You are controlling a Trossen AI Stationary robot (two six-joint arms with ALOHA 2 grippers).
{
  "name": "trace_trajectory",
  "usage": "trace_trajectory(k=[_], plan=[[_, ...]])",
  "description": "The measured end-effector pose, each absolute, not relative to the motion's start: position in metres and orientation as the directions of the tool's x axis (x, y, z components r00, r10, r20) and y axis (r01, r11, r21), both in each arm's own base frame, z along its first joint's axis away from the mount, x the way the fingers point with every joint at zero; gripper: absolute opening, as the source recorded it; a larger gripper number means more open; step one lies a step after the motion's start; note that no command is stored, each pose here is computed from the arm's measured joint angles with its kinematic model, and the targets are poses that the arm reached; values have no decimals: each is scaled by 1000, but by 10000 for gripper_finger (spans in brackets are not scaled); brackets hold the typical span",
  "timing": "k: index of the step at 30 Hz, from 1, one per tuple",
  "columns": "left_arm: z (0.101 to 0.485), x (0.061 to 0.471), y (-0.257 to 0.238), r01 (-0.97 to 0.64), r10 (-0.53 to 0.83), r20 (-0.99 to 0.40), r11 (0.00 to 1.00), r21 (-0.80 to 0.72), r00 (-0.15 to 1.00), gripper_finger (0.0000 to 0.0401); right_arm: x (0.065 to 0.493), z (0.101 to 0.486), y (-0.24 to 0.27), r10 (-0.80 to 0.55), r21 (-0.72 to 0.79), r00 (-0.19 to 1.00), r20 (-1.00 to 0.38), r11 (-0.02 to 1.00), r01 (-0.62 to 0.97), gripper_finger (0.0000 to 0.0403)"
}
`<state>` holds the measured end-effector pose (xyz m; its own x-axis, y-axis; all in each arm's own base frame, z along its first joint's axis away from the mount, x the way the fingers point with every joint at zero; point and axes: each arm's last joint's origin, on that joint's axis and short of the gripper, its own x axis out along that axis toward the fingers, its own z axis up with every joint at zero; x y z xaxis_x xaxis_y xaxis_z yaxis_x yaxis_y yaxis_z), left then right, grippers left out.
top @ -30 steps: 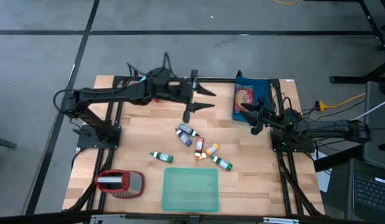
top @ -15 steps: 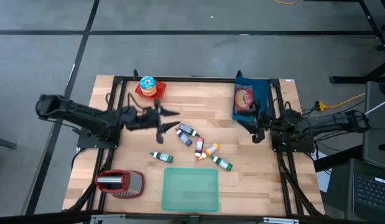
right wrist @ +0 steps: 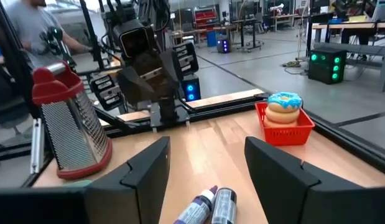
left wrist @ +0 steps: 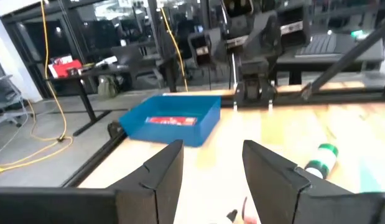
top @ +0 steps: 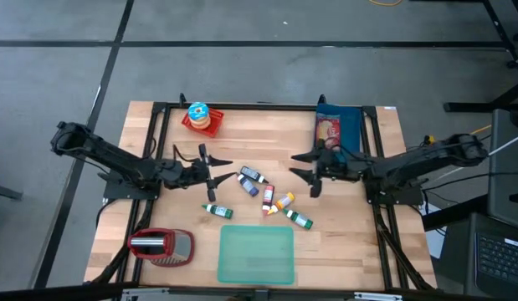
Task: Pick & Place Food Item
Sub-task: Put the left green food coloring bottle into the green bin
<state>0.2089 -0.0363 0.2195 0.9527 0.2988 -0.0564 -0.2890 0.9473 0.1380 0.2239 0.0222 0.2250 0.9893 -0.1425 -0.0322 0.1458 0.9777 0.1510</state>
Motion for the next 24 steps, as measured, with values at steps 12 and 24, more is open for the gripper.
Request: trace_trajectory(k=[12,24], plan=[[189,201,-43,-197,223,-350,974,110,910,162,242,232,24,-139,103,988,-67,984,146,210],[168,184,-66,-20,-32,-580,996,-84,814,162,242,232,24,-139,115,988,-61,983,145,210]])
